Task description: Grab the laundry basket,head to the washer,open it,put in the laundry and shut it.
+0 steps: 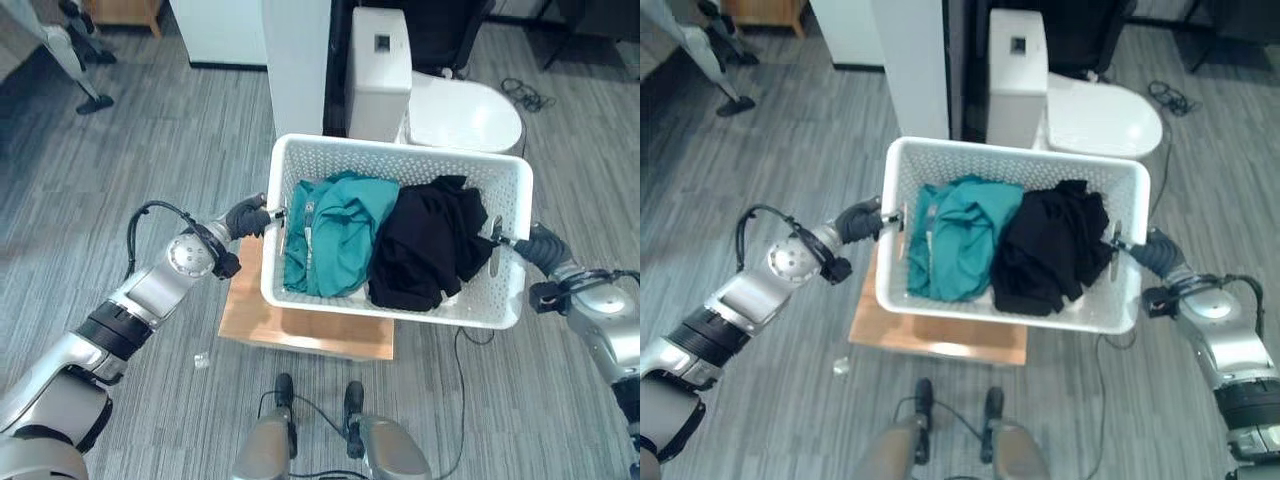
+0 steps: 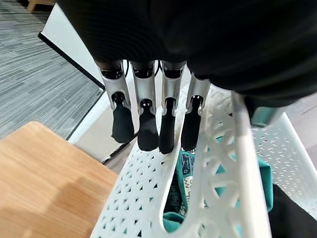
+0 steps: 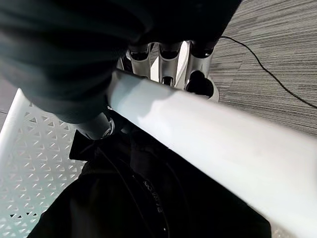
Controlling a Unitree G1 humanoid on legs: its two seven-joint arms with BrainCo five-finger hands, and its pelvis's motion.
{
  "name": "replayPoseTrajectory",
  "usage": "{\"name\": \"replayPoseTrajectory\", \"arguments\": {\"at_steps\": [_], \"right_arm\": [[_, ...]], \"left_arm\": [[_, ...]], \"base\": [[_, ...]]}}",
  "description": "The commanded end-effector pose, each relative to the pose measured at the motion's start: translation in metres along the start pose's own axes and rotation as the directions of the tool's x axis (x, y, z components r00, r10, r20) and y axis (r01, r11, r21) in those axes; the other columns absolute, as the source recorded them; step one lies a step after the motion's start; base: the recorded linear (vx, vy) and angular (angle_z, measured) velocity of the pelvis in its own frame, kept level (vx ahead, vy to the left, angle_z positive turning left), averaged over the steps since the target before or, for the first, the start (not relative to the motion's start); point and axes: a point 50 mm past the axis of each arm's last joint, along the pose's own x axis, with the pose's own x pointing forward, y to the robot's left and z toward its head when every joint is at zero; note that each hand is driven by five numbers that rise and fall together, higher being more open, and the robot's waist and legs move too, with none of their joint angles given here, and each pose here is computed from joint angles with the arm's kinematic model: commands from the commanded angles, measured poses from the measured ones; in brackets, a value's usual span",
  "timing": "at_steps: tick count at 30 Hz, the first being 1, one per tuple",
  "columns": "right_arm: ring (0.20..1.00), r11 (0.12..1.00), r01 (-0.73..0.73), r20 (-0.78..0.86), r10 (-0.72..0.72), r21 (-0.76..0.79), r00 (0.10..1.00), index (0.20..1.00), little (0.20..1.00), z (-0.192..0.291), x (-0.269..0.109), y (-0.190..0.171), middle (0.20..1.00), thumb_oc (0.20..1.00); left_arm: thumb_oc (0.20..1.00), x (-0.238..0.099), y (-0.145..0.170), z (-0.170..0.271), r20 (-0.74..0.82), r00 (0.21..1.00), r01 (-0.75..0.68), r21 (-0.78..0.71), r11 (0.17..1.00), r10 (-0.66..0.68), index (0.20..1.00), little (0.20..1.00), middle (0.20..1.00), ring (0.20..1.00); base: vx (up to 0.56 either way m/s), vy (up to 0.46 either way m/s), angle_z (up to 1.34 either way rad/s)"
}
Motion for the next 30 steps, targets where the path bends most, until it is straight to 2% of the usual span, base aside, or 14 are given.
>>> {"name": "replayPoseTrajectory", "arguments": {"at_steps": [1, 10, 15, 23, 30], "right_arm": [[0.2, 0.999, 0.04, 0.003, -0.04, -0.004, 0.999, 0.2, 0.2, -0.002, -0.011, -0.02, 0.2, 0.2], [0.2, 0.994, 0.084, -0.022, -0.082, 0.071, 0.996, 0.2, 0.2, -0.02, -0.02, -0.017, 0.2, 0.2], [0.2, 0.99, 0.109, 0.003, -0.11, 0.092, 0.994, 0.2, 0.2, -0.015, -0.013, -0.015, 0.2, 0.2], [0.2, 0.996, 0.045, 0.005, -0.045, 0.08, 0.999, 0.2, 0.2, -0.016, -0.011, 0.0, 0.2, 0.2], [0.2, 0.993, 0.023, -0.042, -0.018, 0.112, 0.999, 0.2, 0.2, -0.029, -0.006, 0.013, 0.2, 0.2]], "left_arm": [[0.2, 0.003, 0.003, 0.003, 0.048, 0.998, -0.036, -0.08, 0.996, 0.04, 0.2, 0.2, 0.2, 0.2], [0.2, 0.017, -0.01, 0.01, 0.061, 0.998, 0.011, -0.064, 0.998, -0.007, 0.2, 0.2, 0.2, 0.2], [0.2, 0.02, -0.004, 0.01, 0.051, 0.999, -0.008, -0.061, 0.998, 0.011, 0.2, 0.2, 0.2, 0.2], [0.2, 0.006, 0.018, -0.003, -0.012, 0.999, -0.048, -0.038, 0.998, 0.048, 0.2, 0.2, 0.2, 0.2], [0.2, 0.002, 0.019, -0.008, -0.026, 0.998, -0.064, -0.071, 0.995, 0.062, 0.2, 0.2, 0.2, 0.2]], "base": [[0.0, 0.069, 0.0], [-0.06, 0.113, 0.0], [-0.23, 0.135, -0.18], [-0.2, 0.103, -0.8], [-0.17, -0.06, -1.3]]}}
